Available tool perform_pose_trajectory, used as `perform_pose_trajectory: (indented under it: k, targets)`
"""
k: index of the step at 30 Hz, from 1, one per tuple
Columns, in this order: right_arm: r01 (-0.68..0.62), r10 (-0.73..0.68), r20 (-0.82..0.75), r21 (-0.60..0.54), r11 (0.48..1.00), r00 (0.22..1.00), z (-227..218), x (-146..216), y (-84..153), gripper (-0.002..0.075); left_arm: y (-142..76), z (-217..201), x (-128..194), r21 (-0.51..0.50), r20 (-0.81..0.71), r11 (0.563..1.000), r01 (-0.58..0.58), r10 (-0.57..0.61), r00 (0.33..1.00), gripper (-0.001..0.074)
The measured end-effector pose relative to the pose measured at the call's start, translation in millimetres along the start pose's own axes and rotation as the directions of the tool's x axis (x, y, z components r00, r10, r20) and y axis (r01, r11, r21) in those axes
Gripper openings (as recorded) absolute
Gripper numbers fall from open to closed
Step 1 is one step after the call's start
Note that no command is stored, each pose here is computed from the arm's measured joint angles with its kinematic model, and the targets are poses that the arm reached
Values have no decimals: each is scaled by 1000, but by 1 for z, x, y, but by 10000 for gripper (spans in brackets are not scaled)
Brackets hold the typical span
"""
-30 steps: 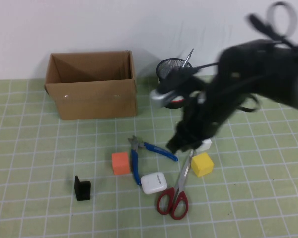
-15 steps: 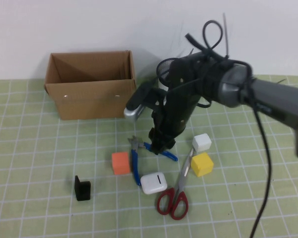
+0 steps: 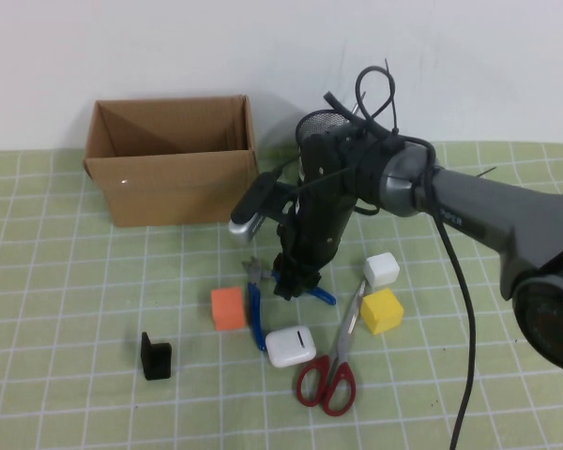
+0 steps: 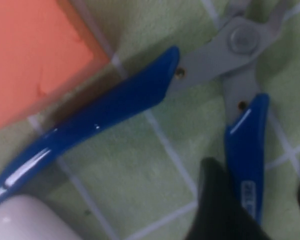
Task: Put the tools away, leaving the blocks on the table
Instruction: Pick up the pliers from the table
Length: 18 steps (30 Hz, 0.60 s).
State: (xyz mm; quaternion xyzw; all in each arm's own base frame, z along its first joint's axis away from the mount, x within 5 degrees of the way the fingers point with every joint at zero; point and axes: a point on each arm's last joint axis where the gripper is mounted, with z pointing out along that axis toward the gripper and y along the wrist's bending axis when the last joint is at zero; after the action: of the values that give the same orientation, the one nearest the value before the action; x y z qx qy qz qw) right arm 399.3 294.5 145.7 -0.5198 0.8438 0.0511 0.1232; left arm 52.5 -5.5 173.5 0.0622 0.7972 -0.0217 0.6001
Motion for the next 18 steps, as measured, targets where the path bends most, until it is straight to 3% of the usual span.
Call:
perform_pose_trajectory:
  k: [7,14,18]
  targets:
    - [0,0,-4,1,1000,1000,4,0,-1,279,0,0,0,0,0,1000,0,0,1000,-4]
    - [-100,102,-28,45,994,994,4,-2,4,64,0,0,0,0,0,1000,0,0,1000,-4]
    - [-138,142,-33,87,987,989,2,-4,7,54,0,0,0,0,0,1000,0,0,1000,-4]
